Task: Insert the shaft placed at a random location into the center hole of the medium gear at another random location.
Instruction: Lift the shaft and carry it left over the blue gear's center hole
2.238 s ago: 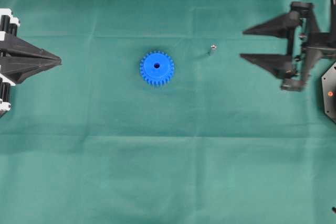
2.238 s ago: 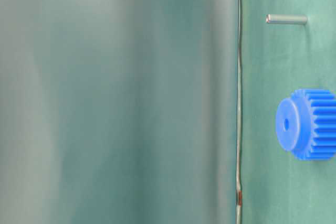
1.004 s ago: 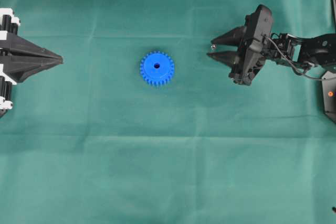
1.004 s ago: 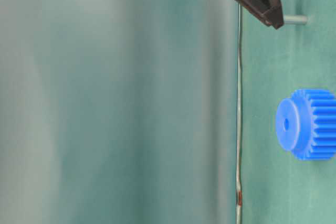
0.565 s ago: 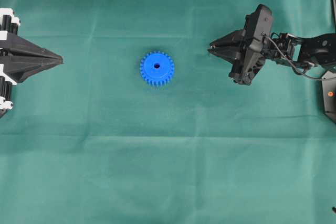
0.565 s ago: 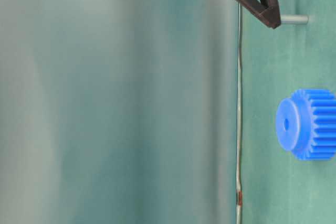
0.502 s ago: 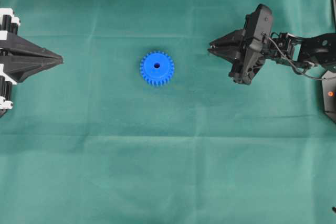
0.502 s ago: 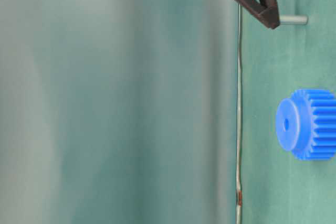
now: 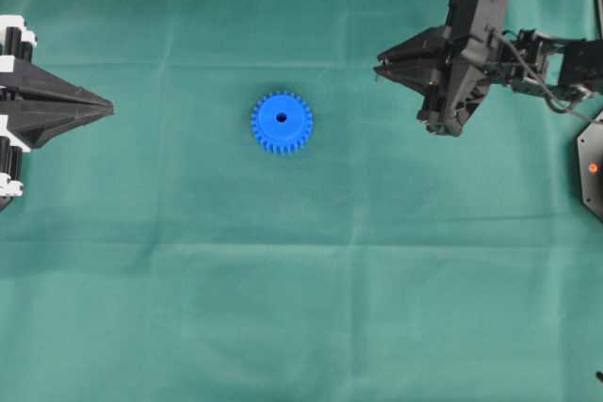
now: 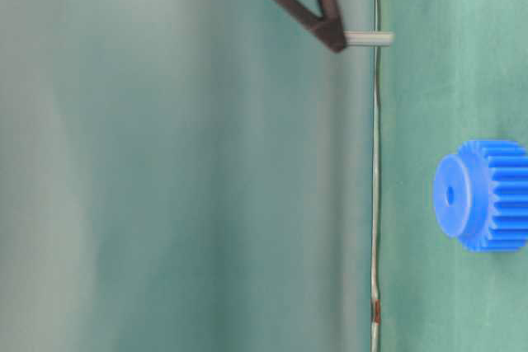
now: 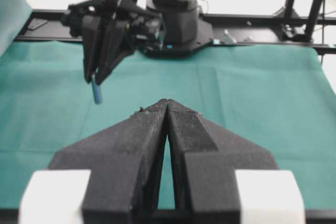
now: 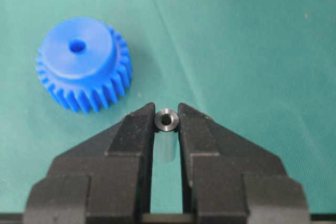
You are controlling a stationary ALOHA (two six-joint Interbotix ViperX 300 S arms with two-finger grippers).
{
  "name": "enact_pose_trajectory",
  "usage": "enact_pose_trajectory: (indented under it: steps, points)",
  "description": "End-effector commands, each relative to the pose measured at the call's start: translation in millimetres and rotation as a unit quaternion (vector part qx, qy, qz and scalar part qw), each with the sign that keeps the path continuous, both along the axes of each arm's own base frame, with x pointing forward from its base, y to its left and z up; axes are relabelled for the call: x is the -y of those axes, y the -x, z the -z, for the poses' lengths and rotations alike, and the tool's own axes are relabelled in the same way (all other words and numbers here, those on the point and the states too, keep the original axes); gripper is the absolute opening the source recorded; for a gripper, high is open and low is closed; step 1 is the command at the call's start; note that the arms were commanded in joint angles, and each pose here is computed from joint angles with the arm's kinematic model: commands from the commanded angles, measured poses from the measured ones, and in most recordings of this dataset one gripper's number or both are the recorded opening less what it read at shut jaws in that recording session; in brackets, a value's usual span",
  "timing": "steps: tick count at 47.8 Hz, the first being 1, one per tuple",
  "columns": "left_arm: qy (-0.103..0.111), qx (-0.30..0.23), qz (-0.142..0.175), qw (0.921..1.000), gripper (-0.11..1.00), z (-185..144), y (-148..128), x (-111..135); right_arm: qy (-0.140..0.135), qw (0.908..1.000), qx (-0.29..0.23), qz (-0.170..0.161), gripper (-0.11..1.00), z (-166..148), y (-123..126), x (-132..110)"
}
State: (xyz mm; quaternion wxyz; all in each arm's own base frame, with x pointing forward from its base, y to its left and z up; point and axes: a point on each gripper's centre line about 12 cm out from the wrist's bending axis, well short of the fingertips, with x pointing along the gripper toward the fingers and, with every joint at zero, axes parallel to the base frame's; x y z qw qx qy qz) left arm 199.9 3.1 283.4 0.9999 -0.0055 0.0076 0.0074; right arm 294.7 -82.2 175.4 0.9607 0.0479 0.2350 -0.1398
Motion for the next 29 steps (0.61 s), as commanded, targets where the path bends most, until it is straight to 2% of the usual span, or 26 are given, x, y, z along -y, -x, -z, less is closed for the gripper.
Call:
enact_pose_trajectory:
  steps: [1, 15, 29]
  points:
    - [-0.002, 0.005, 0.0, 1.0, 0.0, -4.4, -2.3, -0.3, 0.003, 0.9997, 0.022, -0.003, 0.13, -18.1, -3.9, -1.5]
    - [-0.001, 0.005, 0.0, 1.0, 0.0, -4.4, -2.3, 0.0, 0.005, 0.9995, 0.028, -0.014, 0.13, -18.5, -10.6, -7.1]
    - [-0.001, 0.005, 0.0, 1.0, 0.0, -4.4, -2.3, 0.0, 0.005, 0.9981, 0.042, -0.044, 0.13, -21.6, -43.2, -21.2]
